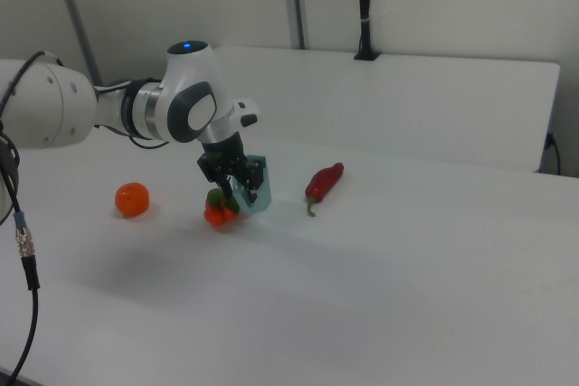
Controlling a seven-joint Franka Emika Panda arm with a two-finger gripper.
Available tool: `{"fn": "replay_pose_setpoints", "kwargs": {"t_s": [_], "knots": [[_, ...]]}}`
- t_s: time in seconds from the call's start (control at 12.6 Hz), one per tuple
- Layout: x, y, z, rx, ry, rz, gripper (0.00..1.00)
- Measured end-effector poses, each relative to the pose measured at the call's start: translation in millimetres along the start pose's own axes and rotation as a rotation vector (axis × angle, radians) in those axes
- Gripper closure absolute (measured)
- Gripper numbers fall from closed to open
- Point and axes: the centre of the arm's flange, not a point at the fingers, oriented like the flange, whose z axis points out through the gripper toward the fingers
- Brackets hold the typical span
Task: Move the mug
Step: 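Move the open gripper down over the teal mug's rim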
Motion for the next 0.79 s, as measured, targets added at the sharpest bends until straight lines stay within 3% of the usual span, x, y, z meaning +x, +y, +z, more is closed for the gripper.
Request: {"fn": "replay_pose_setpoints", "kwargs": {"t_s": [0.4, 0.48, 0.63, 0.79], "knots": [[1.3, -0.2, 3.7, -0.009, 0.009, -0.008, 0.43], [2.7, -0.3, 4.1, -0.010, 0.021, -0.009, 0.55], [3.2, -1.0, 5.3, -0.010, 0.025, -0.011, 0.59], [3.5, -1.3, 5.9, -0.011, 0.026, -0.012, 0.73]]}}
